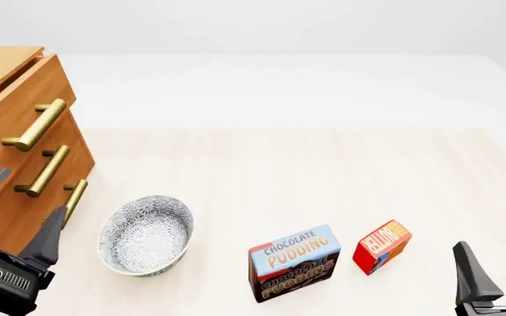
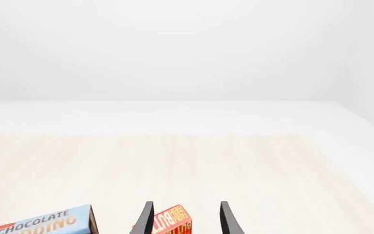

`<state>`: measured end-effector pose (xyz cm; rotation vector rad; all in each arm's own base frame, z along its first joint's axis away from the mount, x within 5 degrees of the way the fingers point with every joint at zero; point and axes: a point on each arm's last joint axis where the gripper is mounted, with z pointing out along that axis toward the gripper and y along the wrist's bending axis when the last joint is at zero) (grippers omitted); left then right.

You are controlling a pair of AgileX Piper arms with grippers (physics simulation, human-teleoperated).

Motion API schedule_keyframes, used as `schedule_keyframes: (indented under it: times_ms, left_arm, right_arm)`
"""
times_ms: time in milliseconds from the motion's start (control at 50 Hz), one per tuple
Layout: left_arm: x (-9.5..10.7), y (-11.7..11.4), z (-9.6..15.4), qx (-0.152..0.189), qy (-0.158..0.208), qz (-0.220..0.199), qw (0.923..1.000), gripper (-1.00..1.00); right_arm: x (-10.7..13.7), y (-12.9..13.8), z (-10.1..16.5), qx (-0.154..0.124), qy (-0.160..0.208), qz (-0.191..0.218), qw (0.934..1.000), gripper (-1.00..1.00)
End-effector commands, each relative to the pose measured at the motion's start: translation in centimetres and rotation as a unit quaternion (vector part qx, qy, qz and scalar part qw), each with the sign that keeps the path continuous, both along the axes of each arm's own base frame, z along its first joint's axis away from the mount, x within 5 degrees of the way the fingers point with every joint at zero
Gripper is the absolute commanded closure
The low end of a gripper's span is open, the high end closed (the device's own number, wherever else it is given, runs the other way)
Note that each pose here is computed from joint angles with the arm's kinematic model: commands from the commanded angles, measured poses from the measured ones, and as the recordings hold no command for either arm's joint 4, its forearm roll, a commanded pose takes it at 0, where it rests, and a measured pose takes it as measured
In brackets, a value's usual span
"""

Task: Put the butter at the back in the top drawer of the cabinet and close it.

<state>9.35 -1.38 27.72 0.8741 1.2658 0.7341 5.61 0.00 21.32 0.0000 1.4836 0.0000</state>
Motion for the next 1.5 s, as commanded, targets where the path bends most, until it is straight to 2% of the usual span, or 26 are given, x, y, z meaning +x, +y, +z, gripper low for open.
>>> schedule_keyframes:
  times_ms: [20,440,1500]
  left_arm:
    - [0.5,-0.1,0.3,0.020,-0.007,0.002,0.9998,-1.00]
    - [1.7,-0.1,1.4,0.042,-0.007,0.009,0.9991,-1.00]
    - [3.1,0.2,1.2,0.074,-0.014,0.031,0.9967,-1.00]
  right_arm:
    - [0.0,0.0,0.0,0.000,0.000,0.000,1.0000,-1.00]
    - [0.0,0.0,0.0,0.000,0.000,0.000,1.0000,-1.00]
    - [0.0,0.0,0.0,0.000,0.000,0.000,1.0000,-1.00]
